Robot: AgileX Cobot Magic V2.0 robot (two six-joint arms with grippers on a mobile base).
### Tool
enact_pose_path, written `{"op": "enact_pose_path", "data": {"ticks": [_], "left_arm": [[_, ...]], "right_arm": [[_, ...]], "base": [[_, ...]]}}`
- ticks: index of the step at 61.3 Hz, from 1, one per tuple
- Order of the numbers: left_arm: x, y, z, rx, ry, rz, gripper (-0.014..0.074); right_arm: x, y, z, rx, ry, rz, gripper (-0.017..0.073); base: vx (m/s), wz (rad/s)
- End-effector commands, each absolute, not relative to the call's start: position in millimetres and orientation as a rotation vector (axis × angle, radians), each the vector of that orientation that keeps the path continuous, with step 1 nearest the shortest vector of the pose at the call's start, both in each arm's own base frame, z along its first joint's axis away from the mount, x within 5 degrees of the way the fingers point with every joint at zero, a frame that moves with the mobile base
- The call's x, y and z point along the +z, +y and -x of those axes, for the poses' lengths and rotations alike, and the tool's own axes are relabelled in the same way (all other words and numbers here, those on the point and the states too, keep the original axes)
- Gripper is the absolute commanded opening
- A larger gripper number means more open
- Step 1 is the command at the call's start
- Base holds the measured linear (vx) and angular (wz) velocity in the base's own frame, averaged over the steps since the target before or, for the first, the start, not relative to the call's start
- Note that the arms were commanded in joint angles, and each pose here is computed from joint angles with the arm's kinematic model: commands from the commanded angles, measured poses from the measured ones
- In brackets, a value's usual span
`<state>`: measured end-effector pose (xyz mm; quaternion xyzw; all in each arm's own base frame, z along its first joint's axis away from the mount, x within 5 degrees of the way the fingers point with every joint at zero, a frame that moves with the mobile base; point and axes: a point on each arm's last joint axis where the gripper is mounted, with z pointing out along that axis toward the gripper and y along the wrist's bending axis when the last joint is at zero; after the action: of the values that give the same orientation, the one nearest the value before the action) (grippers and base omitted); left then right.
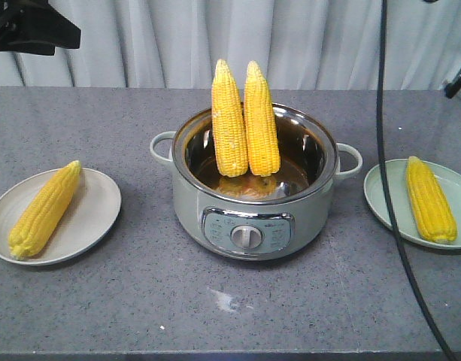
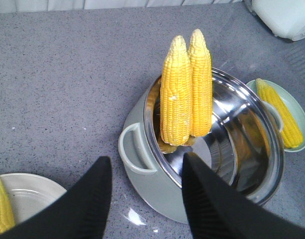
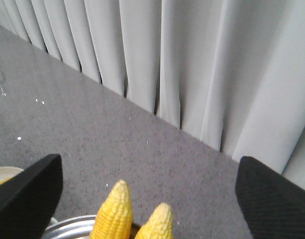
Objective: Distribute corn equally
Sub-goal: 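Reach the right gripper to a corn cob in the pot and grasp it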
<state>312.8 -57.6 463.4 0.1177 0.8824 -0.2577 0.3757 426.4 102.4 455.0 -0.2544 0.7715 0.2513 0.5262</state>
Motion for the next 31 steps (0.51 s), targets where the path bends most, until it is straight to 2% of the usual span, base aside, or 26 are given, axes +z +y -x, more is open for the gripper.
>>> {"op": "enact_pose_path", "data": {"ticks": [1, 16, 31], "left_arm": [[488, -60, -300, -0.688, 2.137, -0.294, 0.0316], [487, -60, -299, -0.69, 2.142, -0.297, 0.0316], [486, -61, -298, -0.693, 2.155, -0.305, 0.0316]], "right_arm": [[467, 103, -423, 0.615, 1.805, 0.576, 0.0673], [421, 112, -451, 0.746, 1.906, 0.582, 0.0669], [387, 111, -473, 0.782, 1.96, 0.56, 0.066]], "base": [[0.0, 0.0], [0.0, 0.0], [0.0, 0.0]]}}
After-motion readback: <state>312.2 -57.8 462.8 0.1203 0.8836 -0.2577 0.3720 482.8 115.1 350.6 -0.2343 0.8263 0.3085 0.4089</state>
